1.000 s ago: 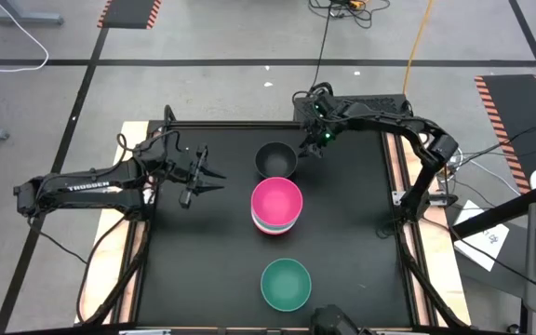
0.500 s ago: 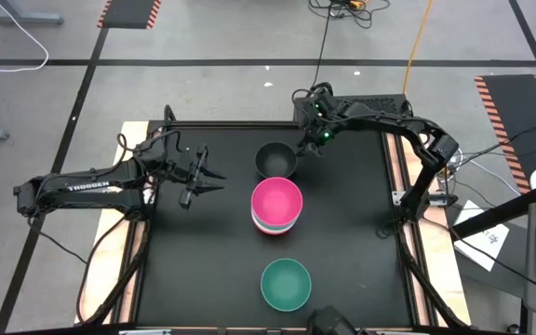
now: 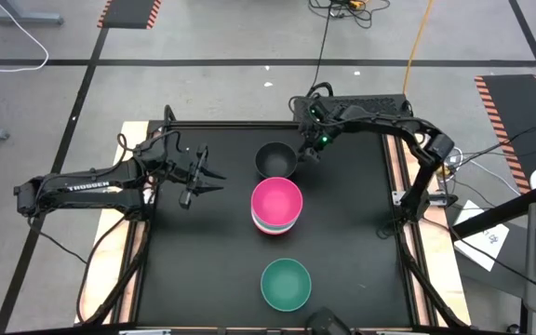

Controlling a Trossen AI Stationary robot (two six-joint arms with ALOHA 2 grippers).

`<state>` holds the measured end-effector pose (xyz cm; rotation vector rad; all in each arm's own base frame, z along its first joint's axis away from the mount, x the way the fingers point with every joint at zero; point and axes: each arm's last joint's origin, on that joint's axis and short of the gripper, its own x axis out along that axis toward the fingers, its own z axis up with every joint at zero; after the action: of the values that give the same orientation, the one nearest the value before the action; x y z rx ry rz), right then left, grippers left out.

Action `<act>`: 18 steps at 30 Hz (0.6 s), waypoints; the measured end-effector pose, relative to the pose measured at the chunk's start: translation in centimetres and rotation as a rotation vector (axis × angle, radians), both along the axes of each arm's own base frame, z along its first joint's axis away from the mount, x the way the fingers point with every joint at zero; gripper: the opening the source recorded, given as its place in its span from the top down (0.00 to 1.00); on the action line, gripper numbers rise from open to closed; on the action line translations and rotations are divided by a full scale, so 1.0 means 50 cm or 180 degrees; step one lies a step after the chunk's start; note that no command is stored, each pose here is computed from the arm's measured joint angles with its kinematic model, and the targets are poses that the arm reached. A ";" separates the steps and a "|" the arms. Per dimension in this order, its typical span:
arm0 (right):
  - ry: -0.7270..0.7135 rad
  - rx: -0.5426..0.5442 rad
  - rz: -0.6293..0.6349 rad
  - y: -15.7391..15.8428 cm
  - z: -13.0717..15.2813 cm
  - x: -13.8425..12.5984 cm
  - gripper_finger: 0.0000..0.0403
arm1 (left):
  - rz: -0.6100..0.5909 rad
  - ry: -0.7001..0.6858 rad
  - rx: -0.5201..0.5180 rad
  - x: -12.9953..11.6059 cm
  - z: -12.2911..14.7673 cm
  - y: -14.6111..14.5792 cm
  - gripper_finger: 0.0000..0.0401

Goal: Nest bowls inside each other
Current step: Stack the black bowl on the pink bowl

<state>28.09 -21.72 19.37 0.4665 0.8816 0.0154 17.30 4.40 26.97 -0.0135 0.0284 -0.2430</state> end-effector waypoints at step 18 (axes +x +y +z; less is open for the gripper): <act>0.0130 0.0076 0.0315 -0.045 -0.021 0.055 0.55 | -0.0016 0.0131 0.0015 0.000 -0.009 -0.001 0.67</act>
<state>30.84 -23.97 18.34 0.4464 0.9448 0.1074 17.27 4.37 26.52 -0.0138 0.0699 -0.2477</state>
